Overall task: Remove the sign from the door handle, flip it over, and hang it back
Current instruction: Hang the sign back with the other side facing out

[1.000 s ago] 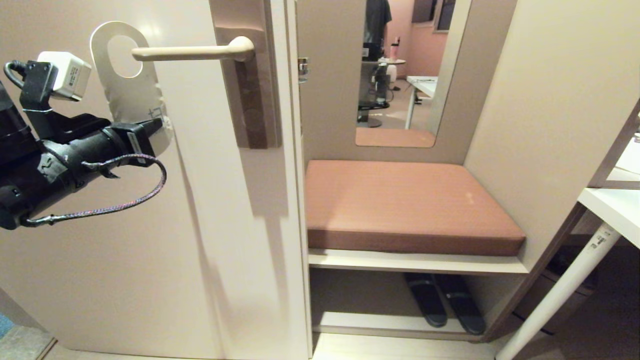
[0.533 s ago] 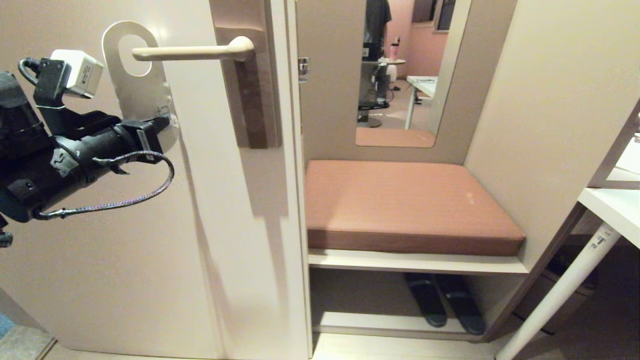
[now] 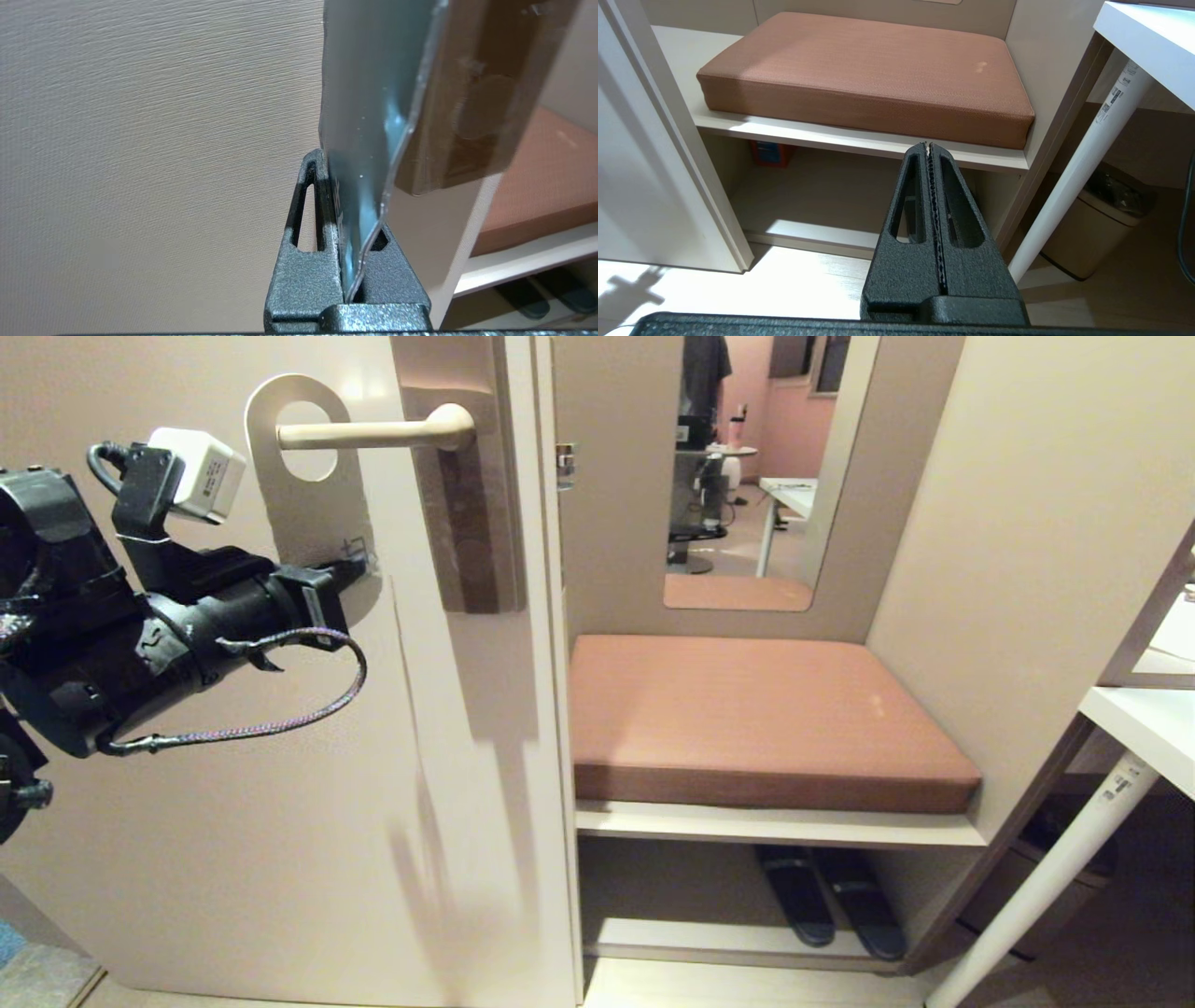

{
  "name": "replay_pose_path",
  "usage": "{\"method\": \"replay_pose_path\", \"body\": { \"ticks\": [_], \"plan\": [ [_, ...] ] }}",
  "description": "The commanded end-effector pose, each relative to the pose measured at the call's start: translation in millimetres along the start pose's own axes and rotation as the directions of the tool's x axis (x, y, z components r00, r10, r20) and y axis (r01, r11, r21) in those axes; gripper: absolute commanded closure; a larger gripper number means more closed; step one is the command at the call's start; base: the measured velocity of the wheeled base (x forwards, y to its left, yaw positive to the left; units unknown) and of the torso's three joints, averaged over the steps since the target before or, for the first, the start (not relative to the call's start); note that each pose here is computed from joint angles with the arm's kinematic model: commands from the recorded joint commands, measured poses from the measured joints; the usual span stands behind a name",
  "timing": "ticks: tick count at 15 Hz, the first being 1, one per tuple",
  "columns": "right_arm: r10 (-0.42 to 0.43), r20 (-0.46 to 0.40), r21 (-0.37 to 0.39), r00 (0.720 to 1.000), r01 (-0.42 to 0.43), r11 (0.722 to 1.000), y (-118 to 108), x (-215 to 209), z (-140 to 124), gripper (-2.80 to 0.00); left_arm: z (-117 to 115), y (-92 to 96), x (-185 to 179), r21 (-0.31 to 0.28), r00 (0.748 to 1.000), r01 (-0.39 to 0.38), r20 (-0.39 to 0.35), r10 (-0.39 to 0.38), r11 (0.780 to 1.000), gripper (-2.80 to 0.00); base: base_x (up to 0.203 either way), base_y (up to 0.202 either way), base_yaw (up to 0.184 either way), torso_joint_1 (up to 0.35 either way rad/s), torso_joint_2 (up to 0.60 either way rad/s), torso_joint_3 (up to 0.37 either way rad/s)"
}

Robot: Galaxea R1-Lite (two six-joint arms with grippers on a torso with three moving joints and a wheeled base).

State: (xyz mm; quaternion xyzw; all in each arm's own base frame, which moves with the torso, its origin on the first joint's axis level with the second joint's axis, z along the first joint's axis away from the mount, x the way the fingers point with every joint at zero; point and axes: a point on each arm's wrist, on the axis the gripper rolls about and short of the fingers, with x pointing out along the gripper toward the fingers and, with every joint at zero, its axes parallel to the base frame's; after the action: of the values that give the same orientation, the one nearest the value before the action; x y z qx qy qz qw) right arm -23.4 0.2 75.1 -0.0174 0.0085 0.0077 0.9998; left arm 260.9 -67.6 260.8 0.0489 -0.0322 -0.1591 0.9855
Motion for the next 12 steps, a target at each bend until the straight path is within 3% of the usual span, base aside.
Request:
{"method": "replay_pose_path", "body": {
  "ticks": [1,6,12],
  "plan": [
    [0.000,0.000,0.000,1.000,0.000,1.000,0,0,0,0.00,2,-6.7,-1,0.010,1.000,0.024,0.009,-0.024,1.000,0.00,0.000,0.000,0.000,0.000,0.00,0.000],
    [0.002,0.000,0.000,1.000,-0.002,1.000,0,0,0,0.00,3,-30.2,0,0.017,0.998,0.054,0.009,-0.054,0.998,0.00,0.000,0.000,0.000,0.000,0.00,0.000],
    [0.000,0.000,0.000,1.000,0.000,1.000,0,0,0,0.00,4,-41.7,-1,0.044,0.995,0.096,0.012,-0.097,0.994,0.00,0.000,0.000,0.000,0.000,0.00,0.000]
  ]
}}
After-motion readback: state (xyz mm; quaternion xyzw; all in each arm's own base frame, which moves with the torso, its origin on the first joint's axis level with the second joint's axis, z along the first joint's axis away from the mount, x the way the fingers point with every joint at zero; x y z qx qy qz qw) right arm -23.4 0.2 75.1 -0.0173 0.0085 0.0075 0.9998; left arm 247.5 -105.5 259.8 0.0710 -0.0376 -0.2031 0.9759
